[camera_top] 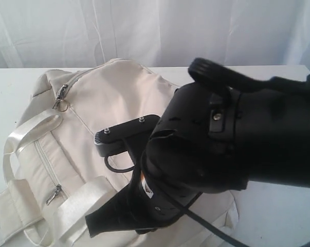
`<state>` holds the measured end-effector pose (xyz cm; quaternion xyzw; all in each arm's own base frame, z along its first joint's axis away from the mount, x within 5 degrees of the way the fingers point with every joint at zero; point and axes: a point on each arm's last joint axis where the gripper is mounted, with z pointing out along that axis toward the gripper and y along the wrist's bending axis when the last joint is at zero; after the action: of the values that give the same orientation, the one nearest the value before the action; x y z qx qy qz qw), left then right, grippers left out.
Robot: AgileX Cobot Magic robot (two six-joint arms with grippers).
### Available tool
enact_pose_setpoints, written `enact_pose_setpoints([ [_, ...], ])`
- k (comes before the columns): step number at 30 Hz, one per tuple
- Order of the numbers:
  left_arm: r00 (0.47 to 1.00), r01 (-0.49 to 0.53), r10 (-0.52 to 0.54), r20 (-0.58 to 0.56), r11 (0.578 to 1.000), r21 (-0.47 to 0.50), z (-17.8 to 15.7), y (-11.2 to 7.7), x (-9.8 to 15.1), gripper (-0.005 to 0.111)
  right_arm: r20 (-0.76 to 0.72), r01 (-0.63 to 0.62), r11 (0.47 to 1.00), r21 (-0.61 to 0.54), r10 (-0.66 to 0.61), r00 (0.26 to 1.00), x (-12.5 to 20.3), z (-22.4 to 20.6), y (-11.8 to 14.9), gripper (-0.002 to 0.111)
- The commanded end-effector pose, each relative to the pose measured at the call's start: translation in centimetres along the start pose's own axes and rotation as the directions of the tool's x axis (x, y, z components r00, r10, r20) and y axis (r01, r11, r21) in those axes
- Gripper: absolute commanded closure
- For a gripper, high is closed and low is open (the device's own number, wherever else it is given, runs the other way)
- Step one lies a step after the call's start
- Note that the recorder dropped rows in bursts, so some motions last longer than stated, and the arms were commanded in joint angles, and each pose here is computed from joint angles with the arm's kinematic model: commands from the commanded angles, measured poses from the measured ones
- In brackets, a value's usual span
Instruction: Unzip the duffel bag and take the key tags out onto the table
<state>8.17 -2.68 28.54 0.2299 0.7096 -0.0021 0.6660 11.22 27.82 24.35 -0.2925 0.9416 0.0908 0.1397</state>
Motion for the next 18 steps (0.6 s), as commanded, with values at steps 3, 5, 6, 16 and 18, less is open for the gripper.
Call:
enact_pose_setpoints([
  [3, 1.0, 0.011, -0.011, -0.004, 1.0, 0.013, -0.1, -0.1, 0.1, 0.107, -0.086, 0.124, 0.954, 0.272, -0.105, 0.991, 0.6, -0.3, -2.6, 0.108],
  [5, 1.0, 0.011, -0.011, -0.004, 1.0, 0.013, -0.1, -0.1, 0.1, 0.107, -0.11, 0.145, 0.921, 0.36, -0.112, 0.988, 0.6, -0.6, -3.5, 0.108],
  [6, 1.0, 0.011, -0.011, -0.004, 1.0, 0.013, -0.1, -0.1, 0.1, 0.107, -0.12, 0.146, 0.909, 0.391, -0.108, 0.987, 0.6, -0.7, -3.8, 0.108],
  [16, 1.0, 0.011, -0.011, -0.004, 1.0, 0.013, -0.1, -0.1, 0.1, 0.107, -0.11, 0.278, 0.797, 0.536, -0.26, 0.959, -0.9, -1.0, -6.0, 0.108],
  [18, 1.0, 0.011, -0.011, -0.004, 1.0, 0.013, -0.1, -0.1, 0.1, 0.107, -0.148, 0.33, 0.764, 0.555, -0.3, 0.942, -0.8, -0.8, -6.7, 0.108],
])
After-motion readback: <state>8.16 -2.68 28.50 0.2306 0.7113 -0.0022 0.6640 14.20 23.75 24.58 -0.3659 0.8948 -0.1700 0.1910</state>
